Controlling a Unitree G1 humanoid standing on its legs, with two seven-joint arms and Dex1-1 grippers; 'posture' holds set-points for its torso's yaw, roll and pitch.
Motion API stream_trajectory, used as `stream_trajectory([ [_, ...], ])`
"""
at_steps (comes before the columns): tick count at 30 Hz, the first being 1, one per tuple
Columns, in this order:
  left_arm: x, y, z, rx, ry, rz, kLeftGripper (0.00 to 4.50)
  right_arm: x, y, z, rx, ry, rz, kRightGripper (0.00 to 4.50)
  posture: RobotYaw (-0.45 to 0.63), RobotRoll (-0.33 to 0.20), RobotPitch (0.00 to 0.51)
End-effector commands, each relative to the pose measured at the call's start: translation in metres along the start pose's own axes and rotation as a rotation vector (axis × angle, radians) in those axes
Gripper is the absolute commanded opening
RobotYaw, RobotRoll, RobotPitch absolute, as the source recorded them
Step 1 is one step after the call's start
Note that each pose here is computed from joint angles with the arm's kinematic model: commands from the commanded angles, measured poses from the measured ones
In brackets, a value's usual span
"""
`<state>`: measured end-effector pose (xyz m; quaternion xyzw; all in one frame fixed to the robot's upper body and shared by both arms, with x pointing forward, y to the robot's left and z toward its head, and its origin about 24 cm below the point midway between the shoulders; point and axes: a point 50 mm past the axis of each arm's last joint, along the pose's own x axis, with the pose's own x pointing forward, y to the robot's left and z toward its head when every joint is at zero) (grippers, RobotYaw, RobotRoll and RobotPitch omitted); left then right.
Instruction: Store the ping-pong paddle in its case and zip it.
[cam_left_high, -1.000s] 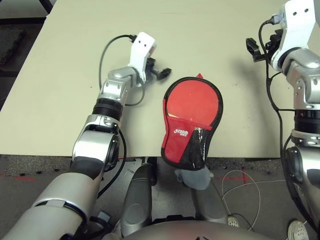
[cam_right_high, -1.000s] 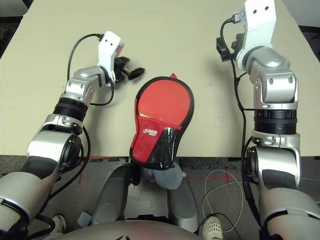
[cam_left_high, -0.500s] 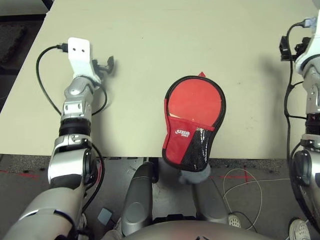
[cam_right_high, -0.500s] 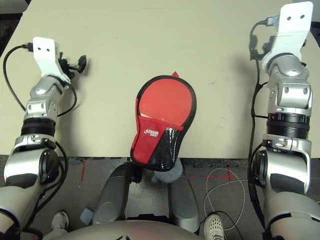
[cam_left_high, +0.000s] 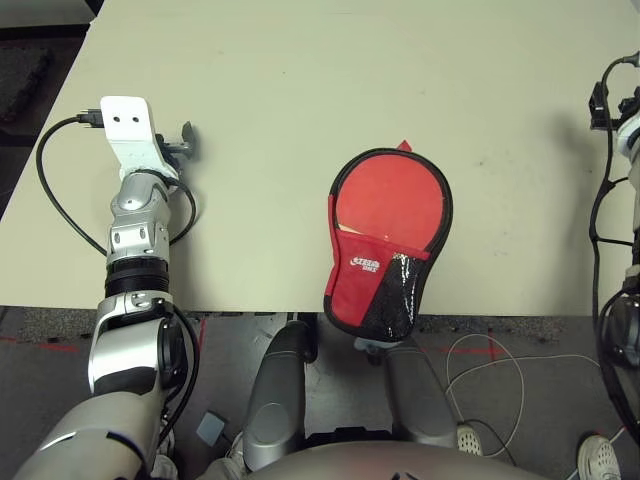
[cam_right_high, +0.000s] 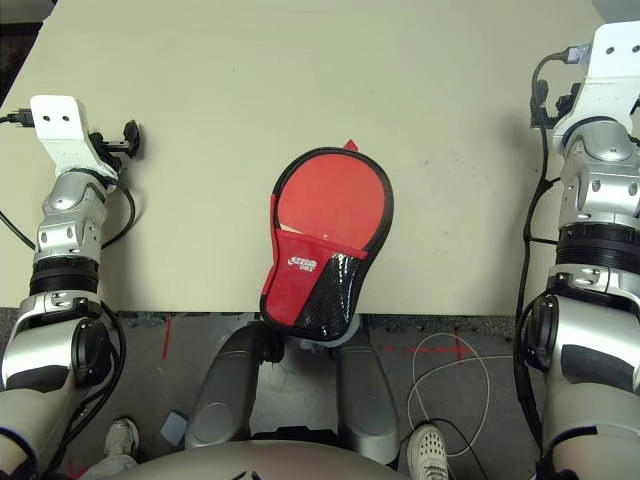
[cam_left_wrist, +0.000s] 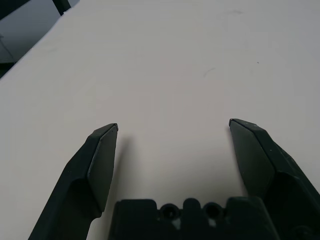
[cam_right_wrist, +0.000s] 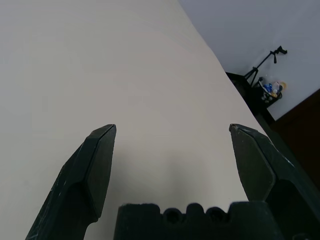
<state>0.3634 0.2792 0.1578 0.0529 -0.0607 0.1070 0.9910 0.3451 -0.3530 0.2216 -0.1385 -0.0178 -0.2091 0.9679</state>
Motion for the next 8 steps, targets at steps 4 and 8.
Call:
stream_trajectory([
  [4, -0.0038, -0.0060, -0.0128, -0.038, 0.034, 0.011, 4.50, 0.0004, -0.0162, -0.0083, 0.022, 0.007, -0.044, 4.48, -0.05, 0.000, 0.341],
  [8, -0.0026, -0.0080, -0.0146, -0.043, 0.037, 0.013, 4.50, 0.0000, -0.0181, -0.0130, 0.026, 0.012, -0.045, 4.48, -0.06, 0.000, 0.323],
])
